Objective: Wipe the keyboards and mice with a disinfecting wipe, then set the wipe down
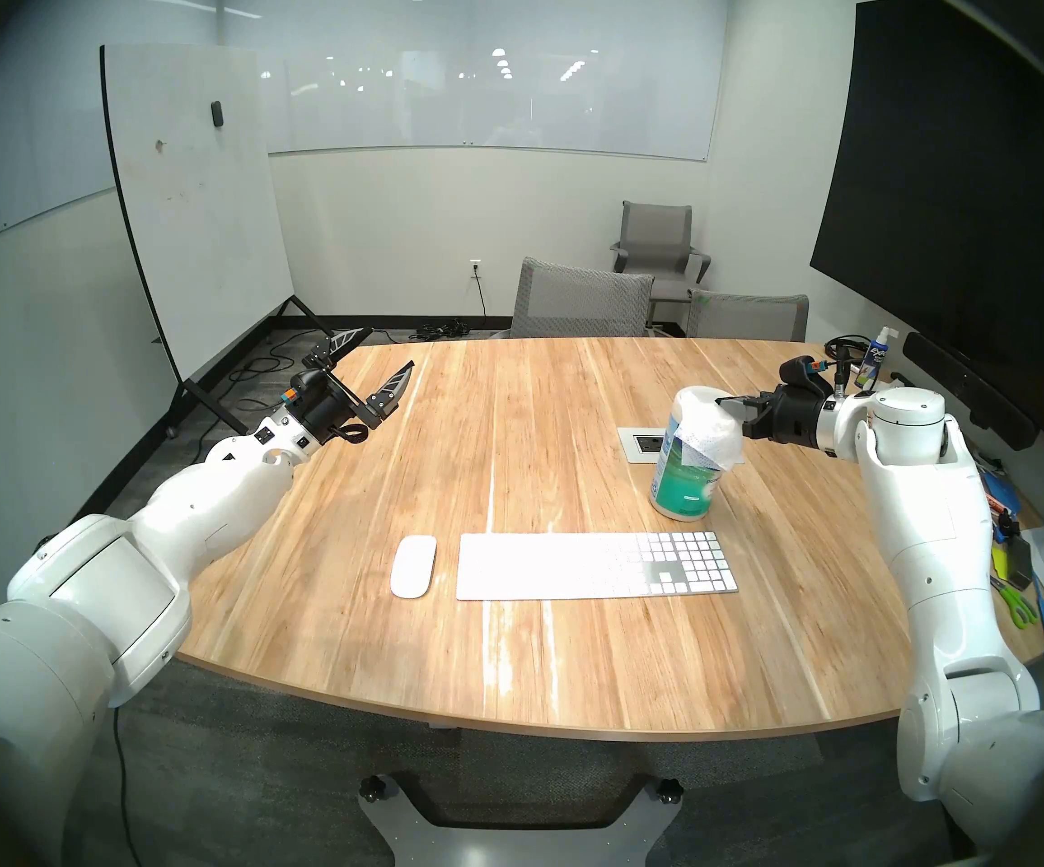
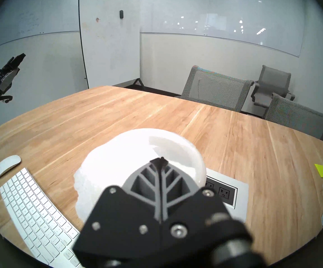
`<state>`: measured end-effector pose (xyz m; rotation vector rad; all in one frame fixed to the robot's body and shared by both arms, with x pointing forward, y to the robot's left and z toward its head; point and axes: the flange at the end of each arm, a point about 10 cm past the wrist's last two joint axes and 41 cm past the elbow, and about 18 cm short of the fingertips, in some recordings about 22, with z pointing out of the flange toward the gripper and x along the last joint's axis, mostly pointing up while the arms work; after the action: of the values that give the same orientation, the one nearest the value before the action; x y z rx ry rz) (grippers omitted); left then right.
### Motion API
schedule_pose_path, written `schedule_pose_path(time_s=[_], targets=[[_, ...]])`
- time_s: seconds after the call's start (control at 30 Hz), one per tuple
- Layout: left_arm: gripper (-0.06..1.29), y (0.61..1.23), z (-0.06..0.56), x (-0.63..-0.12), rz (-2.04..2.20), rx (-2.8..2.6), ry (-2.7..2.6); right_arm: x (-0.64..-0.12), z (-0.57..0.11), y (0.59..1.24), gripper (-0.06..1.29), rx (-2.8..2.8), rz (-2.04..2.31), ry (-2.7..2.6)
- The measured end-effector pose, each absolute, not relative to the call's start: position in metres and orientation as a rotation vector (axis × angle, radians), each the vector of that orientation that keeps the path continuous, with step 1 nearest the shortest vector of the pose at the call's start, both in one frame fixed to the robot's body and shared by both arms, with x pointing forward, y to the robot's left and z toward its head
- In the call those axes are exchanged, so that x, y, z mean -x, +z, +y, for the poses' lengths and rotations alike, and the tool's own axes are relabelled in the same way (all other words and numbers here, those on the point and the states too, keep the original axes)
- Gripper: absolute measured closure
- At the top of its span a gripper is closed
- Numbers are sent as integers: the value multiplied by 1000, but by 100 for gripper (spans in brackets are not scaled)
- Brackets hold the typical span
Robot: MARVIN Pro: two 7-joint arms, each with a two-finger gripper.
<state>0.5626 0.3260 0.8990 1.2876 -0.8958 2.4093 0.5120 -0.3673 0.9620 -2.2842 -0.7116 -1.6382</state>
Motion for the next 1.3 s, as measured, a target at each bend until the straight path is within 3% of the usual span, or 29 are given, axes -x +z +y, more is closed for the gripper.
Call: schedule_pose_path(time_s=[0.73, 1.3], targets=[[-3, 906, 325, -561, -936, -1256, 2404, -511, -371, 963, 125, 2295, -703, -1636], [-3, 938, 345, -528, -1140, -1118, 2383, -511, -372, 963, 125, 2298, -702, -1635]])
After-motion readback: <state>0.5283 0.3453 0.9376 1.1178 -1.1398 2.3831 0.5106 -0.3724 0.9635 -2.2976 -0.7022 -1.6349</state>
